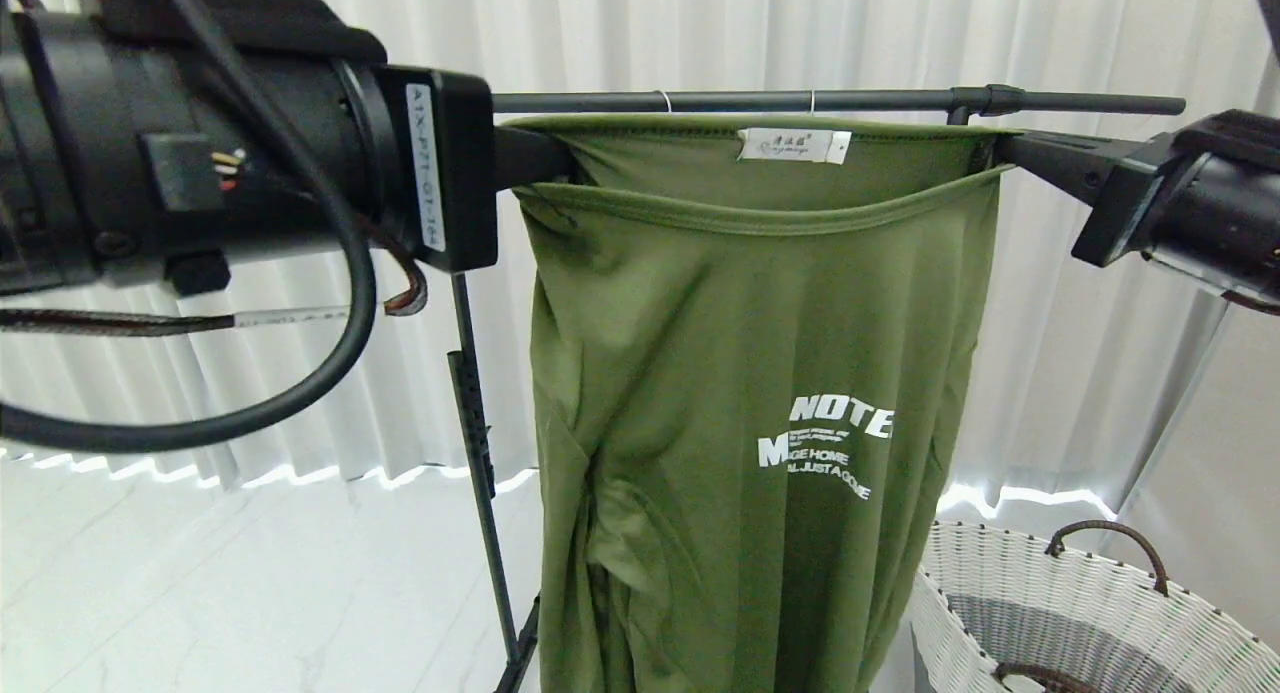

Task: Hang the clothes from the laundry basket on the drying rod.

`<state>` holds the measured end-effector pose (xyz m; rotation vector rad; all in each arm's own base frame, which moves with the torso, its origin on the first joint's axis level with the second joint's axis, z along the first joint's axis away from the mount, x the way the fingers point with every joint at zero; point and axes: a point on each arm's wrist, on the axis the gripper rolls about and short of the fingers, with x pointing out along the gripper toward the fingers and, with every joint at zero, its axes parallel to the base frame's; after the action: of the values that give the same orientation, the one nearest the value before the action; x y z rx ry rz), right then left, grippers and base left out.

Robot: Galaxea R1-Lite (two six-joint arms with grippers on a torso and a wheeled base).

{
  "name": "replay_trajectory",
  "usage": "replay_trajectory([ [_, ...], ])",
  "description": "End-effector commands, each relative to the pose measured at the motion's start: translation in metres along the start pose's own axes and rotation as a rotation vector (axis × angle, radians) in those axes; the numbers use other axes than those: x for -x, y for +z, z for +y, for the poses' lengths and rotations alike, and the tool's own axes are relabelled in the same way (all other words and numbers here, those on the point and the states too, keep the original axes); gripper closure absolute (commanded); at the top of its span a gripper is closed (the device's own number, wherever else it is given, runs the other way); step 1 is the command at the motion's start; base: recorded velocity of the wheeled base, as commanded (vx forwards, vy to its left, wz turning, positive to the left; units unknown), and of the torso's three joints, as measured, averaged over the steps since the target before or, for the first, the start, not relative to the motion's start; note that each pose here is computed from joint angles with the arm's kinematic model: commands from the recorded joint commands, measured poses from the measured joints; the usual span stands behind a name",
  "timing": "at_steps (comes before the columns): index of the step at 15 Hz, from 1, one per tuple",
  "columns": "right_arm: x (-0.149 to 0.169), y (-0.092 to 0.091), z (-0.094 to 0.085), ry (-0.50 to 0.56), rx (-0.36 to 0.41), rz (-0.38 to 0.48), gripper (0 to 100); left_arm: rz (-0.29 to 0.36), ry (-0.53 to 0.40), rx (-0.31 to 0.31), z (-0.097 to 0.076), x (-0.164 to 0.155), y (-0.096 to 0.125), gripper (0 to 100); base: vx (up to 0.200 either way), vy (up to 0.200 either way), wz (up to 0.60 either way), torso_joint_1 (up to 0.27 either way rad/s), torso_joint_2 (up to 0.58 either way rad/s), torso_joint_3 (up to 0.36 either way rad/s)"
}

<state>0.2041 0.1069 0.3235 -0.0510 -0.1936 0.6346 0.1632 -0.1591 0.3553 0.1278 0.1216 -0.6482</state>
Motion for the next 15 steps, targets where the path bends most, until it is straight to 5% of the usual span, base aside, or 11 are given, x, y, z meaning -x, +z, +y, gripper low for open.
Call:
replay_trajectory([
  [1,0.026,0.006,0.002,-0.010,0.001,-0.002,100,0.036,-0.006,-0.001,-0.004,-0.021,-0.004,100,0.000,0.000,0.00,0.000,0.00,0.000],
  [4,0.043,-0.023,0.007,-0.001,-0.015,0.090,100,0.144,-0.029,-0.018,-0.012,-0.030,-0.034,100,0.000,0.000,0.00,0.000,0.00,0.000],
  [15,0.054,-0.035,0.010,0.001,-0.025,0.120,100,0.175,-0.024,-0.029,-0.016,-0.026,-0.044,100,0.000,0.000,0.00,0.000,0.00,0.000],
])
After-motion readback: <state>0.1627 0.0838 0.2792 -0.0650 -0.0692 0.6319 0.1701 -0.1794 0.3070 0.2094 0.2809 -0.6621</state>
